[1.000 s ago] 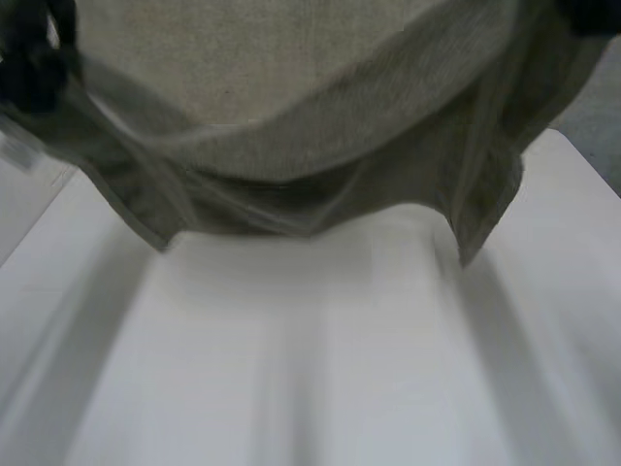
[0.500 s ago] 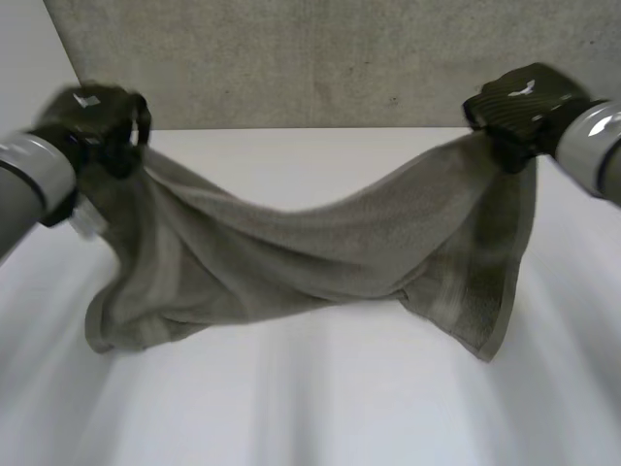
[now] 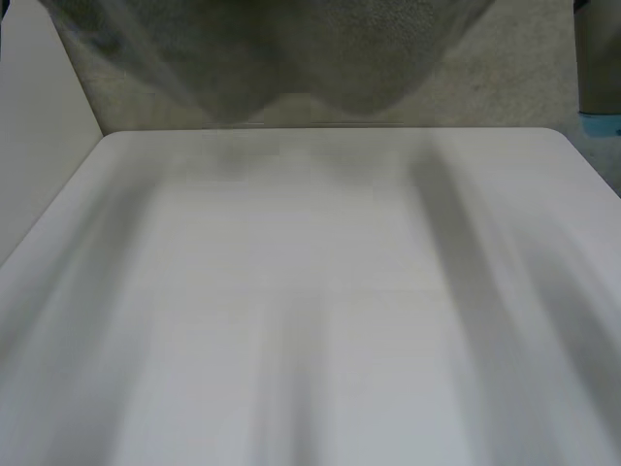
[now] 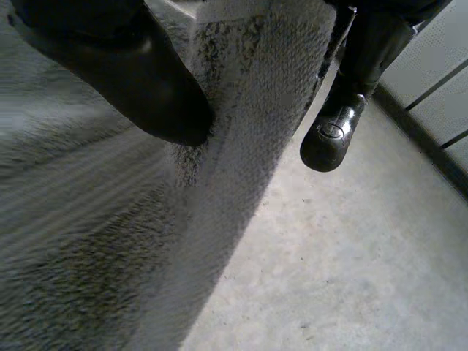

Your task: Fold the towel.

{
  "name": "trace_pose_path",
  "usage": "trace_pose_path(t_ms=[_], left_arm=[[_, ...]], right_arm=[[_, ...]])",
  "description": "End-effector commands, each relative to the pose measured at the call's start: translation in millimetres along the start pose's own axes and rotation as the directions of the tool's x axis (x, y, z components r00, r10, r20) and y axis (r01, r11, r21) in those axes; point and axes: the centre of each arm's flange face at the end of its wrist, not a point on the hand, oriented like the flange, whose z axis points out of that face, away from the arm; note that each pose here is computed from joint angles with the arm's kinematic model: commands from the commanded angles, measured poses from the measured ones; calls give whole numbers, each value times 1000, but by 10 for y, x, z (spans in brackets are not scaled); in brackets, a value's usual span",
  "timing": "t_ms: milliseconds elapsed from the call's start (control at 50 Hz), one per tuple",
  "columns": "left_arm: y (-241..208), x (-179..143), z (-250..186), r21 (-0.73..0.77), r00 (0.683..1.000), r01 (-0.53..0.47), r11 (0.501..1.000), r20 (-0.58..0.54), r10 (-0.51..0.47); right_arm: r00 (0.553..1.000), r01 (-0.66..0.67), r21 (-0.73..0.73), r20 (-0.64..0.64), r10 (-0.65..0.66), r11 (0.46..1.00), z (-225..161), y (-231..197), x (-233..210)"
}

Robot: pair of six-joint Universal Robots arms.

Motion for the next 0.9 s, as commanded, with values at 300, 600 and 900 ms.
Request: trace_pose_path(t_ms=[300,600,900], left_arm=[[1874,482,-1655,-638,974,-173,750,-225,33],[1841,482,-2110,-686,930,-330,648,-356,98],[1666,586,-2375,-707,895,-321,630,-445,-43]], right_arm=[[853,38,-612,431,293,790,-1788,1047,-1063],[829,193,-710,488,275,678,-2139,808,-865],[861,179,-819,399,316,545,-2469,930,-722]])
